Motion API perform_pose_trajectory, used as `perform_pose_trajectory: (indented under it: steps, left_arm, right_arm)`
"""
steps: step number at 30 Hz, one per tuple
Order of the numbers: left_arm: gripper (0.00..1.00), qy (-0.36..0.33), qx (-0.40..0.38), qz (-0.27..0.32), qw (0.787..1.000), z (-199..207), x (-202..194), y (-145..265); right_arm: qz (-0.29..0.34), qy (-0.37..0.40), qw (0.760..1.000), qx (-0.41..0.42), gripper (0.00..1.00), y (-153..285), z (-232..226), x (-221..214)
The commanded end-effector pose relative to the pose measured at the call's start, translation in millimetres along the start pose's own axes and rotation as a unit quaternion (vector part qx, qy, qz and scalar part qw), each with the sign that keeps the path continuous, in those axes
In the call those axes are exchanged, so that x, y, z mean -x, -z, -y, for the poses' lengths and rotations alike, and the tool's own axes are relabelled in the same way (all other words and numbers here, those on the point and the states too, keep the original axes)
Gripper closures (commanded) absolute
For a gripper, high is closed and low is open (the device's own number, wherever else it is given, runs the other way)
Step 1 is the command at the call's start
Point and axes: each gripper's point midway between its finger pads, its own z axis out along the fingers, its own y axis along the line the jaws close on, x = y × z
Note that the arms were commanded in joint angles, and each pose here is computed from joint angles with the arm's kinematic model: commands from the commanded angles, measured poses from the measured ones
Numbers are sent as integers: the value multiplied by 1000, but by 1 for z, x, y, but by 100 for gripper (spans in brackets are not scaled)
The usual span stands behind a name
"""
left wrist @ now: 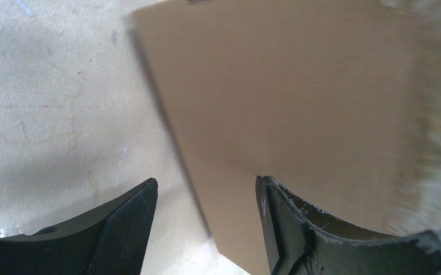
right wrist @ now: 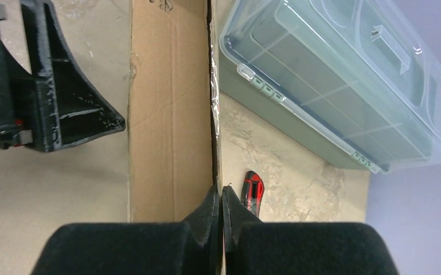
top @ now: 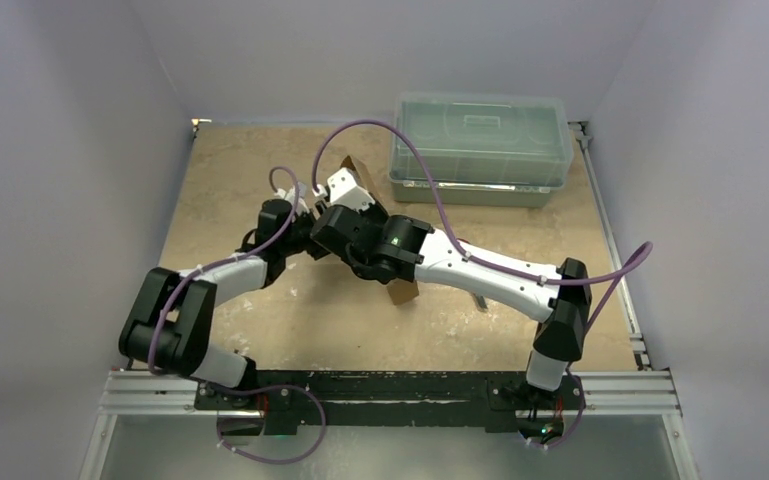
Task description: Unpack the express box
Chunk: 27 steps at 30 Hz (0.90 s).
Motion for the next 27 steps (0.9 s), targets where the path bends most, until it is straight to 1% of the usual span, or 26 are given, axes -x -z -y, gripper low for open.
perform_pose_trajectory:
  steps: [1, 5, 10, 13, 15, 17, 19, 24, 27]
  left_arm:
    - [37, 4, -25, 10, 1000, 9, 10, -15]
    - [37, -19, -6, 21, 1000, 9, 11, 0]
    - [33, -67, 28, 16, 997, 16, 7, 40]
    - [32, -74, 15, 26, 997, 33, 9, 64]
    - [31, -74, -7, 36, 997, 52, 14, 73]
    - [31, -68, -42, 49, 996, 77, 25, 76]
    - [30, -62, -68, 52, 994, 92, 31, 73]
    - [30, -55, -57, 47, 996, 92, 31, 56]
    - [30, -60, -65, 52, 995, 97, 32, 50]
  right_arm:
    - [25, -40, 999, -21, 100, 15, 16, 19]
    - [19, -34, 999, -29, 100, 12, 15, 12]
    - [23, -29, 999, -24, 100, 10, 12, 9]
    - [23, -28, 999, -23, 100, 10, 11, 6]
    - [24, -27, 999, -23, 100, 9, 11, 5]
    - [24, -29, 999, -22, 100, 10, 12, 5]
    - [25, -32, 999, -19, 100, 10, 12, 5]
    - [27, -36, 999, -16, 100, 12, 13, 8]
    - [27, -40, 999, -14, 100, 13, 12, 8]
